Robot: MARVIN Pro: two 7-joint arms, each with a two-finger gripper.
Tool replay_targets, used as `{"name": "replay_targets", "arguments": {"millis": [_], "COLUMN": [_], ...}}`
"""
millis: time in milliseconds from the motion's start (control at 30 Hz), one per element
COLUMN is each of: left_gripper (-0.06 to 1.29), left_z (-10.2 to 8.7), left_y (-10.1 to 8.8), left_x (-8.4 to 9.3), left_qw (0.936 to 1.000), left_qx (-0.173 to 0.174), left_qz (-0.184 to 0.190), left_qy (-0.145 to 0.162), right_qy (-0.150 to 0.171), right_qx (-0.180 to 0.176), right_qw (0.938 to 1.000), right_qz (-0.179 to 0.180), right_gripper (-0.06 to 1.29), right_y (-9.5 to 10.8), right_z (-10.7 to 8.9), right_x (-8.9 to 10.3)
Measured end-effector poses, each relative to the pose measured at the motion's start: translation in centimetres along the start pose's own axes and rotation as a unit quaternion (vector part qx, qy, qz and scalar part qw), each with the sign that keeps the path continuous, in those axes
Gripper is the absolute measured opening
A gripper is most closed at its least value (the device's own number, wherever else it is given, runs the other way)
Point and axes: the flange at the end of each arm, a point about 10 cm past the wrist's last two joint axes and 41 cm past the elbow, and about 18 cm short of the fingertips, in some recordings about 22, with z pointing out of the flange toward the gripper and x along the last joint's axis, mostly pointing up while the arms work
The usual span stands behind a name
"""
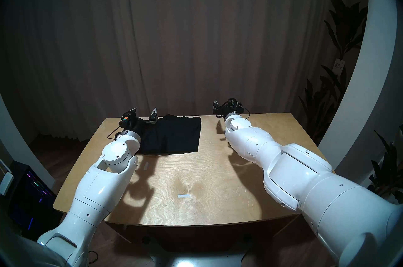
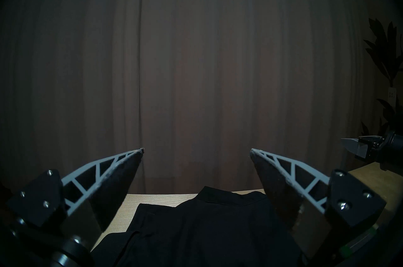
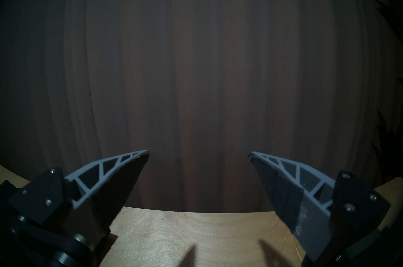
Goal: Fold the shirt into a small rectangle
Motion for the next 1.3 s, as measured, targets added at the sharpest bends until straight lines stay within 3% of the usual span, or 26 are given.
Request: {"name": "replay_targets", "arguments": {"millis": [867, 1067, 1300], "left_gripper": [1.24, 1.24, 1.24], "left_z": [1.8, 2.2, 2.5], "left_y": [0.4, -0.6, -3.1], "left_x": [-0.9, -1.0, -1.4], "left_qw": [0.9988, 0.9982, 0.9966], "left_qx": [-0.002, 0.010, 0.036], "left_qz": [0.049, 0.058, 0.071], "left_qy": [-0.011, -0.013, -0.020], "right_qy": [0.003, 0.007, 0.017], "right_qx": [0.026, 0.027, 0.036], "right_qw": [0.9997, 0.9996, 0.9992], "right_qz": [-0.001, 0.003, 0.010], "right_gripper": [1.25, 1.25, 1.25], "right_y": [2.5, 3.4, 3.9], "right_z": [-2.3, -2.9, -3.5], "right_x": [-2.8, -3.2, -3.3]}}
